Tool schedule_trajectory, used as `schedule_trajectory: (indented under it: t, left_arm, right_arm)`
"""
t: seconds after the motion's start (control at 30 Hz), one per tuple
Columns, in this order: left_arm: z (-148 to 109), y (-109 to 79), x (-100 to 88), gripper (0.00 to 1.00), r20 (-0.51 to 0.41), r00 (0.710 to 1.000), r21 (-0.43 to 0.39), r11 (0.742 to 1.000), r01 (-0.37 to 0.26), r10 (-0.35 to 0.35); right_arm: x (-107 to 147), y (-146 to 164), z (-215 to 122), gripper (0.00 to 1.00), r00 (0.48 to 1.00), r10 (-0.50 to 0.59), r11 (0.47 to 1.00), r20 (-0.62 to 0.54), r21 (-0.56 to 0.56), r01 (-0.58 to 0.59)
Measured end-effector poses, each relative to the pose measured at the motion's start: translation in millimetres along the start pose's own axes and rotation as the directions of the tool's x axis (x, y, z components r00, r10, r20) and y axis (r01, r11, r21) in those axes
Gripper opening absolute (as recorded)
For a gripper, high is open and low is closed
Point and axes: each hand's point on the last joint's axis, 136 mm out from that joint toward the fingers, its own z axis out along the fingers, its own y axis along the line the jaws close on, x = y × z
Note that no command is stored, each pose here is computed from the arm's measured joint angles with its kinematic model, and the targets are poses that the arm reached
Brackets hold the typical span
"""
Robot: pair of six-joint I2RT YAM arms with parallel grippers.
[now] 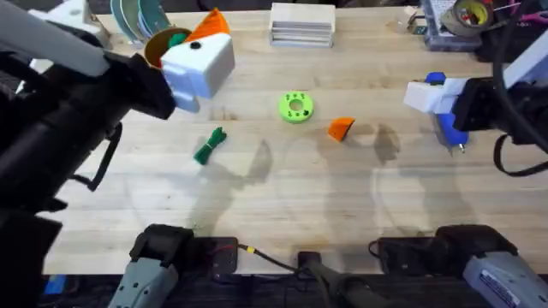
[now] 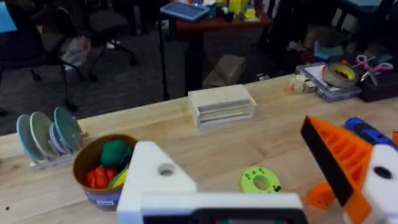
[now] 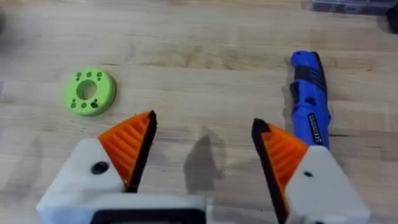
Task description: Pick up the gripper from the table and insert it into the empty holder that is missing its gripper. Then pick up a screw, insert it into the mounting hole, and use the screwdriver to tighten it. Finally, clean up the table by picking up the vegetable and placing it into the bucket.
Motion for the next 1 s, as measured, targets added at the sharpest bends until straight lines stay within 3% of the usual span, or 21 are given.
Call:
schedule_trajectory:
  t: [0.23,0.43,0.6,1.0]
  left_arm:
    - [14.9,3.1,11.7,0.993,0.066,0.998,0.003,1.0,-0.016,0.015]
    - [9.3,1.7,21.1,0.993,0.169,0.985,0.002,0.999,-0.039,0.038]
    - [3.5,0.5,40.7,0.992,0.226,0.973,0.0,0.999,-0.052,0.051]
    - [-1.1,-0.2,90.5,0.993,0.247,0.967,-0.001,0.998,-0.058,0.056]
  right_arm:
    - [-0.1,0.0,0.0,0.992,1.0,0.0,1.0,0.0,0.0,0.0]
    - [-0.1,0.0,0.0,0.99,1.0,0.0,1.0,0.0,0.0,0.0]
    - [0.0,0.0,0.0,0.991,1.0,0.0,1.0,0.0,0.0,0.0]
    - [0.0,0.0,0.0,0.992,1.0,0.0,1.0,0.0,0.0,0.0]
